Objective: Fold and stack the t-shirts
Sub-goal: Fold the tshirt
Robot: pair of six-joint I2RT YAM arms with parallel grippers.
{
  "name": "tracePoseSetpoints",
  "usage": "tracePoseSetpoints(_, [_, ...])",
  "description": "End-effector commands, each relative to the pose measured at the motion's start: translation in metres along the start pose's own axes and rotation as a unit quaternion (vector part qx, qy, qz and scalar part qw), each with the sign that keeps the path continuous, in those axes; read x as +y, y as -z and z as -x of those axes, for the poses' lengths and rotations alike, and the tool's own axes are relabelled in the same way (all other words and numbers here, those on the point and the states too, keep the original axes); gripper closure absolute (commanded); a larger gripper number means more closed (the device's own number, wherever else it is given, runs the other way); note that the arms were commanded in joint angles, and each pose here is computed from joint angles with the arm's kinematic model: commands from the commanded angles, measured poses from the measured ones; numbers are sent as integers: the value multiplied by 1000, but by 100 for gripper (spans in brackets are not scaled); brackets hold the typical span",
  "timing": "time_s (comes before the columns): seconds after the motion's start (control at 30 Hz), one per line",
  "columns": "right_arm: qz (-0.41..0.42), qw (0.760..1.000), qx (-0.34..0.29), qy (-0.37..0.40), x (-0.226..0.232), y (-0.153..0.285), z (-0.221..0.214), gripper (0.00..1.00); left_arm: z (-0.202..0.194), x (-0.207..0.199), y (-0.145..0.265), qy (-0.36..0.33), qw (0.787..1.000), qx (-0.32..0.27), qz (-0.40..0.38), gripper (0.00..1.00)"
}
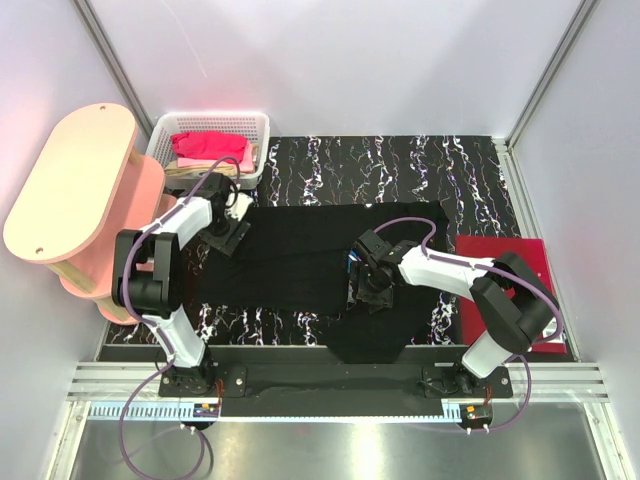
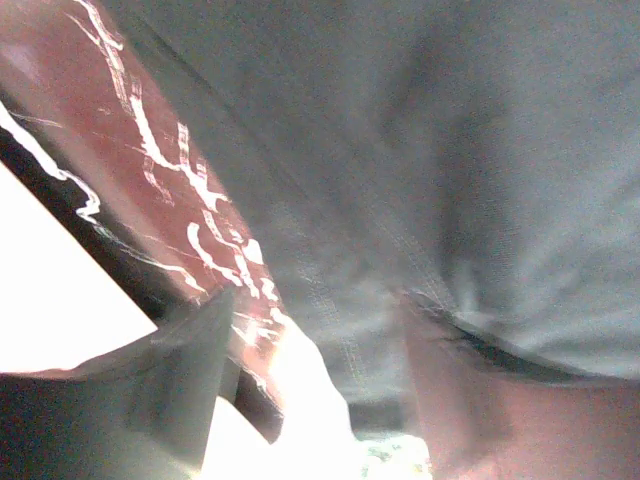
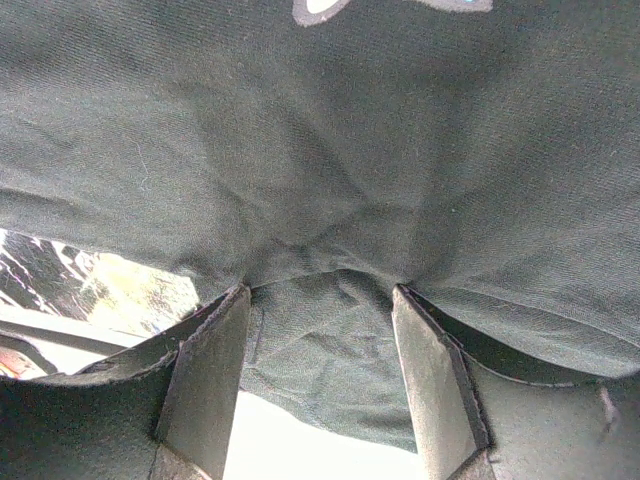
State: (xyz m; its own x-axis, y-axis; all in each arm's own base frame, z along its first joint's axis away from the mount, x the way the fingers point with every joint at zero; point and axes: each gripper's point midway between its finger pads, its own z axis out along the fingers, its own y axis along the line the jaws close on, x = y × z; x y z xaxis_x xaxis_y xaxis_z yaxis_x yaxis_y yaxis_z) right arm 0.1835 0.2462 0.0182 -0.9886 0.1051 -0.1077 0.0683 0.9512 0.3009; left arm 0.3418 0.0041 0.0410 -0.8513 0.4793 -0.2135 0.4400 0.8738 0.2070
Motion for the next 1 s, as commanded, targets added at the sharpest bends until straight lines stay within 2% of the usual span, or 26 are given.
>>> tracePoseSetpoints(0.0, [-34, 999, 35, -2, -20, -15, -24, 33, -1, -20, 22, 11, 999, -23, -43, 23])
tracePoseSetpoints(0.23, [-32, 999, 34, -1, -18, -16, -22, 33, -14, -39, 16, 22, 996, -7, -83, 25])
tracePoseSetpoints(0.37, [-30, 999, 34, -1, -16, -15, -21, 33, -13, -48, 9, 25, 994, 6, -104, 34])
tracePoseSetpoints(0.53, [-30, 999, 34, -1, -16, -15, -21, 34, -16, -49, -3, 23, 994, 25, -105, 39])
tracePoseSetpoints(0.73, [-31, 999, 35, -1, -16, -15, -21, 34, -14, -45, -14, 21, 994, 39, -96, 58])
tracePoseSetpoints(0.83, [-30, 999, 35, -2, -16, -15, -22, 34, -9, -42, -13, 20, 995, 33, -92, 75])
tracePoseSetpoints(0.97, [-33, 999, 37, -2, -19, -17, -24, 34, -5, -36, -6, 19, 996, 23, -80, 79])
